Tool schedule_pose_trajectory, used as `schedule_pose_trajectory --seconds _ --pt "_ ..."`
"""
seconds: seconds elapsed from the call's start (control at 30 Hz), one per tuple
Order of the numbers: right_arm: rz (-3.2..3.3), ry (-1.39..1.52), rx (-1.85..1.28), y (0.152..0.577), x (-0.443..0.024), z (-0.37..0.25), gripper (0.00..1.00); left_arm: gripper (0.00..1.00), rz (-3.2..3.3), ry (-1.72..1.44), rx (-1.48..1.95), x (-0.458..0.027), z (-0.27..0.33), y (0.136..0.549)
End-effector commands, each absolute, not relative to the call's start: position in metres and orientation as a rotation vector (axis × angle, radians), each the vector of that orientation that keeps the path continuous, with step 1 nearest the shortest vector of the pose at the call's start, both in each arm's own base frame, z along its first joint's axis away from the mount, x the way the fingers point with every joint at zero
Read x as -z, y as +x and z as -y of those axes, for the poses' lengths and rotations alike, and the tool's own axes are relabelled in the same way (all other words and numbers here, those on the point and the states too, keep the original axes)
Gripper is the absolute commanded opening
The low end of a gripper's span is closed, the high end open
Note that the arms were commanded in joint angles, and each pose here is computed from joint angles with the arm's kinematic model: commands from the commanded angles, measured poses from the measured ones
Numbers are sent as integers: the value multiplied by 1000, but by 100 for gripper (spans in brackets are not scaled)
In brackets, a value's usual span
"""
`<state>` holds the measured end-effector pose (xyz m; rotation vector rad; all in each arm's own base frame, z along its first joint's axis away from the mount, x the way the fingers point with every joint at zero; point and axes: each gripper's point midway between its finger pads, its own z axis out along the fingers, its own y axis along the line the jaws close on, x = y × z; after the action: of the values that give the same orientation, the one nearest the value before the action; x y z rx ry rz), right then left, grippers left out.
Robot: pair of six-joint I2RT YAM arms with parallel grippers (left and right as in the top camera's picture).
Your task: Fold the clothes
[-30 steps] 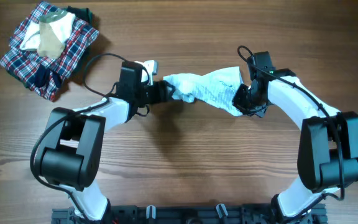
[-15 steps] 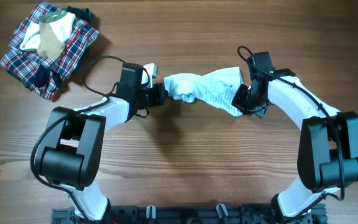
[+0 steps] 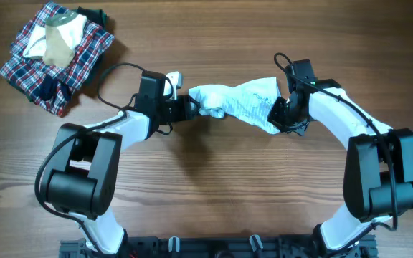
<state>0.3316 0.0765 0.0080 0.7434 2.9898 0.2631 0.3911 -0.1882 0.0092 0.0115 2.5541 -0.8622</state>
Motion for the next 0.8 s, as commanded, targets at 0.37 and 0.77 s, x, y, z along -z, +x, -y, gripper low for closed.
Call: schedule_pose_trajectory --seconds 0.37,0.77 --pt "-3030 756 -230 323 0 -75 4 36 -2646 27 669 23 190 378" --pt "-3028 752 -232 324 -1 -75 4 4 -2689 17 657 32 189 376"
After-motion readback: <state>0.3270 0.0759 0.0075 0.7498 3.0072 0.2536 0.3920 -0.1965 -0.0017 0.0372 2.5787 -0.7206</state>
